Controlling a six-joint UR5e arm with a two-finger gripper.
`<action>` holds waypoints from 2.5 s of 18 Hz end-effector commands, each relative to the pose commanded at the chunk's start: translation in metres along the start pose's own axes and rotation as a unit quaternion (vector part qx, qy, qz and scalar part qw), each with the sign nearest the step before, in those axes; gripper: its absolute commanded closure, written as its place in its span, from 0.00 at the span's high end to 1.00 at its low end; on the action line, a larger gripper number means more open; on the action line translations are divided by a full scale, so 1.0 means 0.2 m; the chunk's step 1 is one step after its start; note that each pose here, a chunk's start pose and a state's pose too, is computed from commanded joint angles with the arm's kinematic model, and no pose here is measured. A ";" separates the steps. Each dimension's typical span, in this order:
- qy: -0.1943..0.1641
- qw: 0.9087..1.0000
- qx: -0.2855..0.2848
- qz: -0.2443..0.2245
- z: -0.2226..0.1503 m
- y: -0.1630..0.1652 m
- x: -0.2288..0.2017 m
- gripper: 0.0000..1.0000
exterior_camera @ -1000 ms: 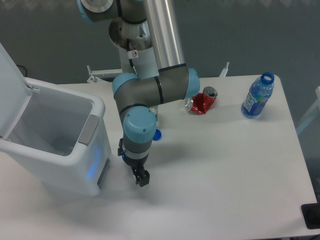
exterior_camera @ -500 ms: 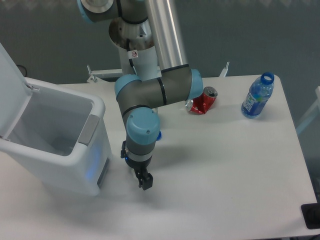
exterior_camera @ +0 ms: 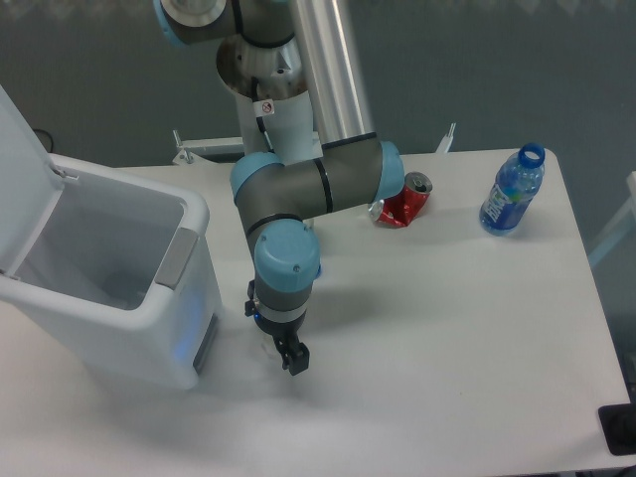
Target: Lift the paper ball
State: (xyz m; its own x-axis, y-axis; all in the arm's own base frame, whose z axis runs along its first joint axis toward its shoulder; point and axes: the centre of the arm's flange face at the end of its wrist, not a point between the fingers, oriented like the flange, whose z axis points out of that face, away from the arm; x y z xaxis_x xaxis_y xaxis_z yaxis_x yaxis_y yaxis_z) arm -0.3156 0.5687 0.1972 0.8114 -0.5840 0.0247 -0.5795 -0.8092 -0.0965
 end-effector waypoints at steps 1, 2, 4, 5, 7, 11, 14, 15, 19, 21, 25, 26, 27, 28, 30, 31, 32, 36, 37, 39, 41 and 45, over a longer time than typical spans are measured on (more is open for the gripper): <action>0.001 1.000 0.000 0.000 0.01 0.00 0.00 1.00; 0.002 1.000 -0.001 0.000 0.01 0.00 0.00 1.00; 0.008 1.000 -0.002 0.000 0.04 0.00 0.02 1.00; 0.011 1.000 -0.003 -0.001 0.05 0.01 0.03 1.00; 0.017 1.000 -0.004 -0.002 0.07 0.00 0.05 1.00; 0.025 1.000 -0.004 -0.014 0.12 0.00 0.07 1.00; 0.024 1.000 -0.004 -0.018 0.12 -0.01 0.06 0.98; 0.022 1.000 -0.003 -0.018 0.11 -0.01 0.05 0.81; 0.019 1.000 -0.002 -0.019 0.10 -0.01 0.04 0.12; 0.017 1.000 -0.001 -0.019 0.09 -0.02 0.03 0.00; 0.007 1.000 0.001 -0.018 0.05 -0.02 0.00 0.00; 0.004 1.000 0.002 -0.019 0.04 -0.02 -0.01 0.00; 0.000 1.000 0.003 -0.021 0.02 -0.02 -0.03 0.00; -0.004 1.000 0.004 -0.025 0.00 -0.01 -0.04 0.00; -0.016 0.999 0.008 -0.046 -0.06 0.03 -0.10 0.00; -0.022 0.998 0.010 -0.054 -0.10 0.05 -0.12 0.00; -0.027 0.998 0.011 -0.061 -0.12 0.07 -0.14 0.00; -0.056 0.994 0.014 -0.090 -0.25 0.15 -0.26 0.00; -0.064 0.993 0.016 -0.094 -0.30 0.17 -0.30 0.00; -0.082 0.990 0.018 -0.110 -0.40 0.29 -0.38 0.00; -0.101 0.988 0.019 -0.115 -0.51 0.34 -0.46 0.00; -0.103 0.987 -0.038 -0.113 -0.67 0.51 -0.55 0.00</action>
State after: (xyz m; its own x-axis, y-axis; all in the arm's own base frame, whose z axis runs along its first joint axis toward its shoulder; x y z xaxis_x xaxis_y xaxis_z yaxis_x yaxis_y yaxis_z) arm -0.4751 0.5413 0.3183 0.9147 -0.3679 -0.1673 -0.3787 -0.9248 -0.0371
